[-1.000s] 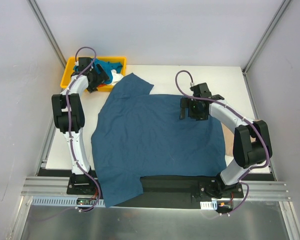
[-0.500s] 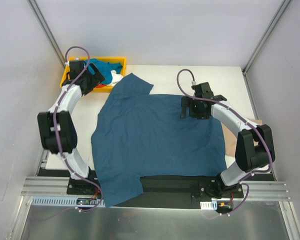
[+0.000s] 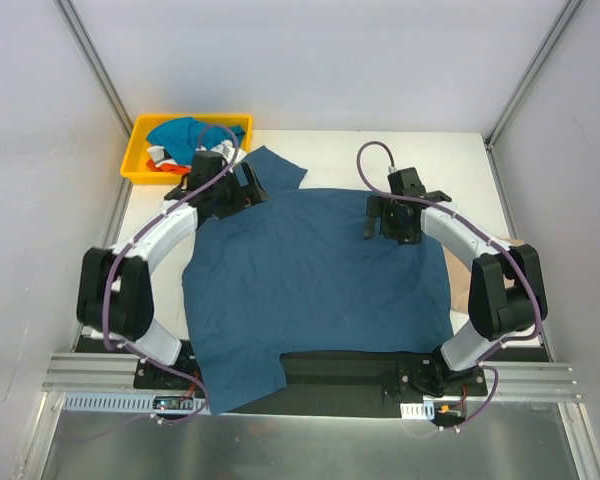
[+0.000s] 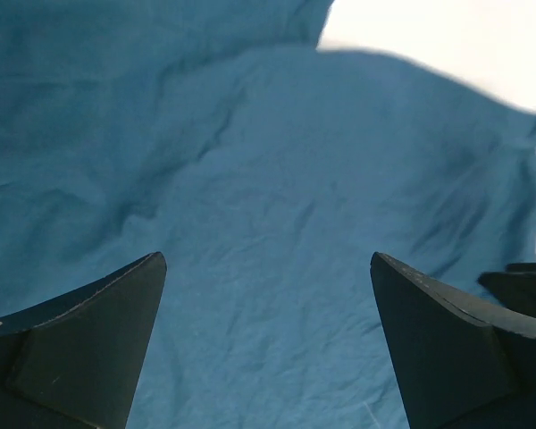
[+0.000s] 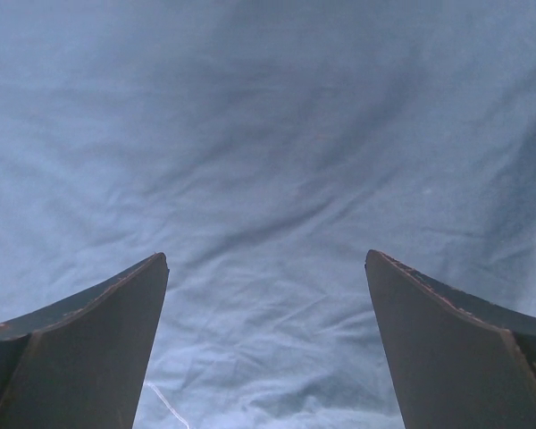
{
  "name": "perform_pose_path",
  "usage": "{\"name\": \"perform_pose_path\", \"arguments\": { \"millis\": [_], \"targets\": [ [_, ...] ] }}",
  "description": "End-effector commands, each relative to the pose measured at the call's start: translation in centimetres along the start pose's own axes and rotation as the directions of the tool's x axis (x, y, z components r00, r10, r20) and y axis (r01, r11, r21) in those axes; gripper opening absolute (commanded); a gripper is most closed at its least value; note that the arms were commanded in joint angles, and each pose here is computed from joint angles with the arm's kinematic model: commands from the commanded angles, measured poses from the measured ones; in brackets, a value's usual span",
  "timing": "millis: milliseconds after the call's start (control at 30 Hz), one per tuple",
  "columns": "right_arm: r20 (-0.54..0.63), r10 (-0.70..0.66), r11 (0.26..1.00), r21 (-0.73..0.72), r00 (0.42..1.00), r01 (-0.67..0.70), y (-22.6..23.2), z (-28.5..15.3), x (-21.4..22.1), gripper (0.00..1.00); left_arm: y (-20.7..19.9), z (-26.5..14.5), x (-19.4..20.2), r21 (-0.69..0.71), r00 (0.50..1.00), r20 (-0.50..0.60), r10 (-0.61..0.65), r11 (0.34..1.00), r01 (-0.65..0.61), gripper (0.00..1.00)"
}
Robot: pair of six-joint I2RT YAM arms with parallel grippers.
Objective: Fold and stack the t-shirts
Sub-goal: Flatten the tshirt out
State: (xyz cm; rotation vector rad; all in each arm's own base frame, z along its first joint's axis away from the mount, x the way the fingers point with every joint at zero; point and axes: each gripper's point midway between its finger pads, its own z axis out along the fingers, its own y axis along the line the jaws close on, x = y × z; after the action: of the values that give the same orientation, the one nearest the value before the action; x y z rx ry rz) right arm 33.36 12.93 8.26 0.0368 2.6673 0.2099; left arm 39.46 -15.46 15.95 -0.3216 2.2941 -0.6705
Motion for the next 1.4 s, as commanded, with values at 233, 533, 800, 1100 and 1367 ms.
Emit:
{"name": "perform_pose_path", "arguments": {
  "millis": [233, 533, 800, 1100, 1367],
  "targets": [
    [-0.122, 0.187, 0.978, 0.115, 0.975, -0.173, -3.9, 4.4, 0.4, 0.97, 2.1, 9.2, 3.9, -0.153, 0.977, -0.205, 0.061, 0.984, -0.094, 0.99],
    [-0.174, 0.243, 0.966, 0.133, 0.954, -0.221, -5.8, 7.0, -2.3, 0.97, 4.0, 14.4, 2.4, -0.255, 0.967, -0.242, 0.084, 0.956, -0.147, 0.99],
    [-0.200, 0.249, 0.968, 0.083, 0.948, -0.237, -5.9, 8.4, -5.7, 0.97, 4.5, 18.2, -1.5, -0.272, 0.973, -0.212, 0.092, 0.951, -0.149, 0.99],
    [-0.142, 0.192, 0.981, 0.007, 0.971, -0.193, -4.9, 6.6, -8.8, 0.97, 0.7, 18.7, -5.3, -0.115, 0.973, -0.169, 0.158, 0.977, -0.179, 0.99],
    [0.025, 0.137, 0.988, -0.079, 0.990, -0.134, -3.2, -0.6, -10.4, 0.97, -5.1, 11.3, -5.8, -0.020, 0.967, -0.122, 0.224, 0.973, -0.228, 0.99]
  ]
}}
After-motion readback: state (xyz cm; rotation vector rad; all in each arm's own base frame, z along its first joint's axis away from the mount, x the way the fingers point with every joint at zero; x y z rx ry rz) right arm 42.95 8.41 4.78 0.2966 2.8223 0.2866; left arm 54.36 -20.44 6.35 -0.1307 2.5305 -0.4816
